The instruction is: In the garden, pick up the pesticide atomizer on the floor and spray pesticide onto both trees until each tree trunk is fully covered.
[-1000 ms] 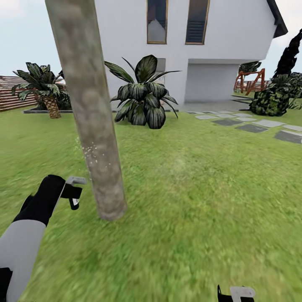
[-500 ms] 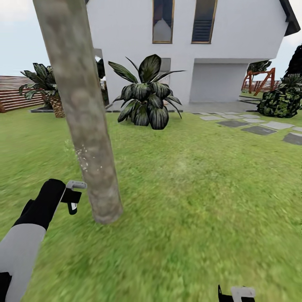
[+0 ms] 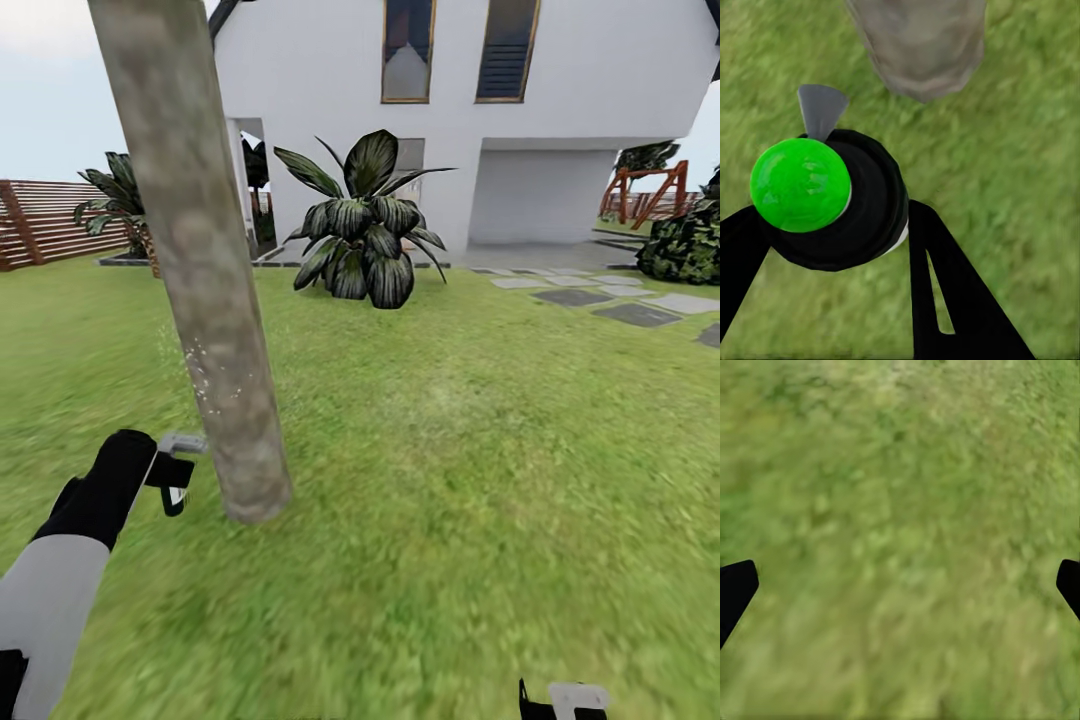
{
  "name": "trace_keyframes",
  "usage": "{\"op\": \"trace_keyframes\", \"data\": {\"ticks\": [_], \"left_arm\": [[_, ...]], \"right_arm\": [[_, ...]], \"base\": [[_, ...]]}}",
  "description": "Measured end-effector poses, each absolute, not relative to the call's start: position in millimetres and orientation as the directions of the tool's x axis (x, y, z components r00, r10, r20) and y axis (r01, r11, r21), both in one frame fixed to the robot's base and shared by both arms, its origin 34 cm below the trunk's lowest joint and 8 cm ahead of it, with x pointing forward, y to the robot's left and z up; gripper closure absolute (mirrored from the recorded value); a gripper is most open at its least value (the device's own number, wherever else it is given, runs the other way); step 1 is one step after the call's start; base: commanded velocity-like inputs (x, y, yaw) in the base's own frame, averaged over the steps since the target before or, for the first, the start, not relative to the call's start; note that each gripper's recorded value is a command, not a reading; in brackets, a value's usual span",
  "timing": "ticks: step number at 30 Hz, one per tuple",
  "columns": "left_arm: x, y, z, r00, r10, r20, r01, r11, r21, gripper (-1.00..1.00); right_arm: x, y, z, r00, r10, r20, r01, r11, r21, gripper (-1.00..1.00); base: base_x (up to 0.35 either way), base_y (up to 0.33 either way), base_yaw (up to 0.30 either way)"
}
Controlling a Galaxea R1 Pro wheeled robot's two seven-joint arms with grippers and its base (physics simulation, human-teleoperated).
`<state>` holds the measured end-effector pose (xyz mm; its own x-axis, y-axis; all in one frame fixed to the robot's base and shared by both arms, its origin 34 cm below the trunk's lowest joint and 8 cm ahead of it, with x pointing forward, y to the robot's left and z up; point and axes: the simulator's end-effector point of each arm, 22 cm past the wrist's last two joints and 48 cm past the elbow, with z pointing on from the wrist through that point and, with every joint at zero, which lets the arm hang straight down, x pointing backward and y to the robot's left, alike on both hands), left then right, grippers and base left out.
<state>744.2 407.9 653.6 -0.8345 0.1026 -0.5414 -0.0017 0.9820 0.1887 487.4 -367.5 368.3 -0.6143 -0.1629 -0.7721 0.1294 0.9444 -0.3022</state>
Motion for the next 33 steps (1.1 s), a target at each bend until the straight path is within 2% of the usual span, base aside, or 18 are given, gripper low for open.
{"op": "trace_keyframes", "data": {"ticks": [4,16,25,33], "left_arm": [[738.6,409.1,640.2,-0.851,0.099,-0.516,0.002,0.983,0.185,1.00],[742.1,405.2,645.4,-0.843,0.097,-0.530,0.002,0.984,0.177,1.00],[742.7,403.1,645.6,-0.841,0.099,-0.531,0.004,0.984,0.176,1.00],[742.6,404.7,645.8,-0.842,0.100,-0.531,0.004,0.984,0.180,1.00]], "right_arm": [[487.4,-367.5,368.4,-0.614,-0.163,-0.772,0.130,0.944,-0.302,-1.00],[487.5,-367.5,368.5,-0.614,-0.164,-0.772,0.129,0.944,-0.303,-1.00],[487.6,-366.5,368.4,-0.614,-0.163,-0.772,0.129,0.945,-0.302,-1.00],[487.5,-367.7,368.5,-0.614,-0.163,-0.772,0.130,0.944,-0.303,-1.00]], "base": [[0.053,-0.079,0.263],[0.132,-0.238,0.032],[0.046,-0.270,0.246],[0.009,-0.271,0.029]]}}
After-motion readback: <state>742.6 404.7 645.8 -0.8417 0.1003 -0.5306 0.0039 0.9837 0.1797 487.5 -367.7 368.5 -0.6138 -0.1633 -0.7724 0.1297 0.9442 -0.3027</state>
